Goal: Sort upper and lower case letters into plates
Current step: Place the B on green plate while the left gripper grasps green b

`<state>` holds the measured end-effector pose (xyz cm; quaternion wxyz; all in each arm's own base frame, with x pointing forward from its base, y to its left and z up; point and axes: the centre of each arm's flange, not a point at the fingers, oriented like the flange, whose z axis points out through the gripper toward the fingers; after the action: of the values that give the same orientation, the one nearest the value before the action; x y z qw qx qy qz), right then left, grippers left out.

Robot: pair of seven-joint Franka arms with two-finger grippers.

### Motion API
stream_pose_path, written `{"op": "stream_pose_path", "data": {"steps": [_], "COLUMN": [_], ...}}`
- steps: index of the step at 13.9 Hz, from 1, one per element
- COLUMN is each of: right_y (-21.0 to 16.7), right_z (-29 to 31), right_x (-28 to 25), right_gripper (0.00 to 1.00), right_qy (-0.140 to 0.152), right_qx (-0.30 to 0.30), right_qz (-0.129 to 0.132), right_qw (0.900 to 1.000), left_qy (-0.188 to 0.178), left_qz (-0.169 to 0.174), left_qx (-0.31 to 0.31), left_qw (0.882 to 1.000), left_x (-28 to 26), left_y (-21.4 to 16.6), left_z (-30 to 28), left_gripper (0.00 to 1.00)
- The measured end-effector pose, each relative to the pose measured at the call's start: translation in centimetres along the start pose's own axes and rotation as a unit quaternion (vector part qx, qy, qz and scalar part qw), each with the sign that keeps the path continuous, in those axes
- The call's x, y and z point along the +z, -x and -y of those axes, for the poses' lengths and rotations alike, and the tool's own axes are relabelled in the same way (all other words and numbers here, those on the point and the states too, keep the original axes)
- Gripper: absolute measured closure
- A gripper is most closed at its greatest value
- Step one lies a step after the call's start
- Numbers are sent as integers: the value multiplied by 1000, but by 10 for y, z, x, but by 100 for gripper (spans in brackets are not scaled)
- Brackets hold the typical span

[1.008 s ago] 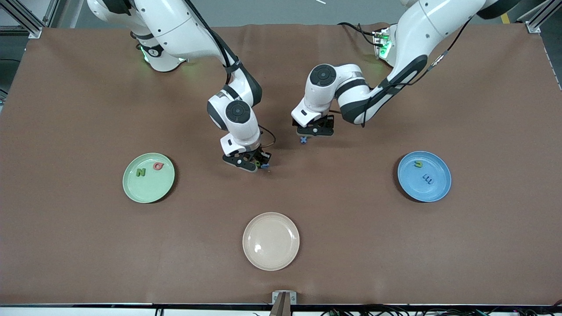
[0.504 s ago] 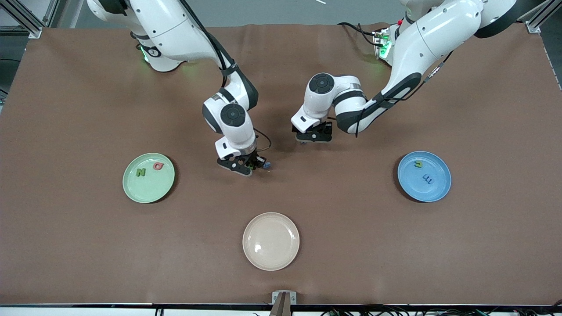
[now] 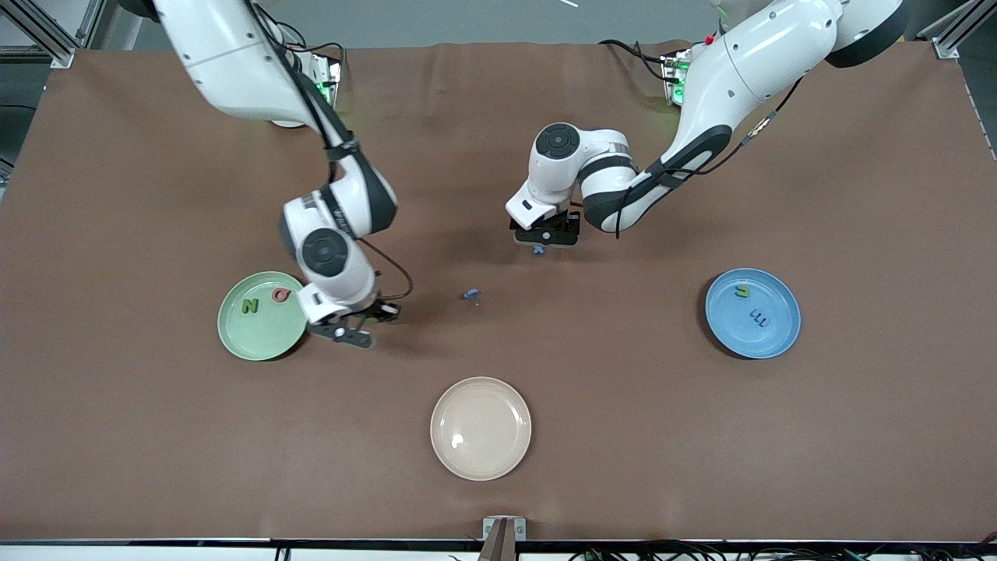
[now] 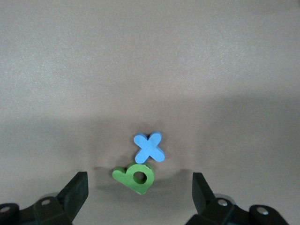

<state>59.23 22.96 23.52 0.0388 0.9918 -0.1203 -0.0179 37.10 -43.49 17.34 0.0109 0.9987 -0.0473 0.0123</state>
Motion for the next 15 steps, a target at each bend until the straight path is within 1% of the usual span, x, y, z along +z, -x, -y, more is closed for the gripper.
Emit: {"op": "stream_pose_path", "data": {"steps": [2,3,4,5,6,8,9,10,11,12,13,14,15], "right_y": [-26,-35,-43,-48,-50,-51,-50,-47,-43,-39,-35,-32,-30], "right_z": [-53,-78,-100,-119,-132,-149,-153,-156,-159,-163,-166,-168,-169], "right_x": [-13,-12,-8,-3,2,12,17,25,32,39,46,50,52], "right_gripper": [72,72,72,72,72,72,72,72,72,72,72,72,72], "right_qy": [3,3,3,3,4,2,-1,-4,-6,-9,-10,-11,-11], "right_qx": [-17,-25,-31,-37,-40,-41,-44,-44,-46,-47,-47,-46,-46], "right_qz": [11,16,21,26,31,32,27,20,14,9,5,5,5], "right_qw": [1000,1000,999,999,999,999,999,999,999,999,999,999,999], "left_qy": [-1,-2,-3,-4,-4,-5,-4,-4,-3,-4,-3,-3,-3], "left_qz": [0,0,0,0,0,0,-1,-1,-2,-2,-2,-2,-3], "left_qx": [-1,-2,-3,-5,-6,-6,-6,-6,-6,-6,-6,-6,-6], "left_qw": [1000,1000,1000,1000,1000,1000,1000,1000,1000,1000,1000,1000,1000], "left_x": [1,1,2,3,3,3,3,3,2,2,1,1,0], "left_y": [-1,-2,-3,-4,-4,-4,-5,-5,-6,-6,-6,-6,-6], "left_z": [1,2,3,5,6,6,5,5,5,5,5,5,4], "left_gripper": [15,15,23,35,39,40,44,44,50,50,55,55,59]}}
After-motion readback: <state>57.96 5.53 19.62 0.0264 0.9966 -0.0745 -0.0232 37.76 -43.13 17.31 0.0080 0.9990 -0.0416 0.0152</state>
